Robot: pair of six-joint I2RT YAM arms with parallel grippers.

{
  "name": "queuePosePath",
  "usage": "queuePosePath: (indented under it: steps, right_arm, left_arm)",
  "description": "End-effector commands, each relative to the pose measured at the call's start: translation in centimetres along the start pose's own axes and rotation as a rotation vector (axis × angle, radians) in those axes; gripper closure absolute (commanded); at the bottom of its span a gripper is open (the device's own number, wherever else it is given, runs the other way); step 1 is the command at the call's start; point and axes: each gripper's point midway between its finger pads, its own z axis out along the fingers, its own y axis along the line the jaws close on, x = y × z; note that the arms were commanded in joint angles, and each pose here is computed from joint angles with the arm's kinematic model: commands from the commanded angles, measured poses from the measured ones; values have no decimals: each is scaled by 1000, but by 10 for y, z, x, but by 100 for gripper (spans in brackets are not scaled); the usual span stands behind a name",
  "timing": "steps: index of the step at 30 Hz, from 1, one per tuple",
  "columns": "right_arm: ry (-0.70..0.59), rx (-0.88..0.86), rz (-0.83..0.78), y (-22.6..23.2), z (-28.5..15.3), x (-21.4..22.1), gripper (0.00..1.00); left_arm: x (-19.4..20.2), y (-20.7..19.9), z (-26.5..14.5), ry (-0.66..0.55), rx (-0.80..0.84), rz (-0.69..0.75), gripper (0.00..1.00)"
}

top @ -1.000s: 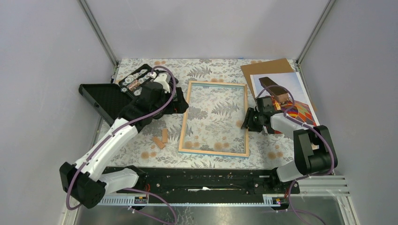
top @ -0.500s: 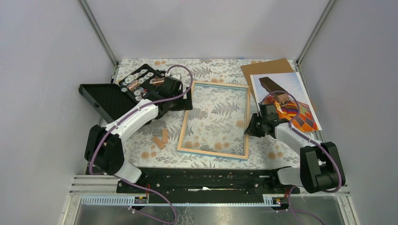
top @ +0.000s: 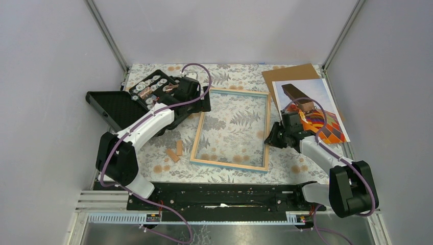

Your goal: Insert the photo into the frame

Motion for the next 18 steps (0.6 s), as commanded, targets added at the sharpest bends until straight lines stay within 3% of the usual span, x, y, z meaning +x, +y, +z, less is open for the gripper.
queuePosePath:
  steps: [1,5,10,12,18]
  right_arm:
    - [-92,-69,-4,23,-3,-28,82]
    - [-55,-24,-16,11,7,-19,61]
    - [-37,11,-39,10,1,-24,22]
    - [-69,42,-52,10,-9,-36,11]
    - [-189,87,35,4,-32,-81,1]
  left_arm:
    - [-35,-10,-8,-100,30,15,2]
    - [-44,-20,-17,-117,81,33,2]
    - [-45,-36,-30,-136,189,38,2]
    - [-43,-39,-37,-135,218,39,2]
    - [-40,-58,-75,-171,373,18,2]
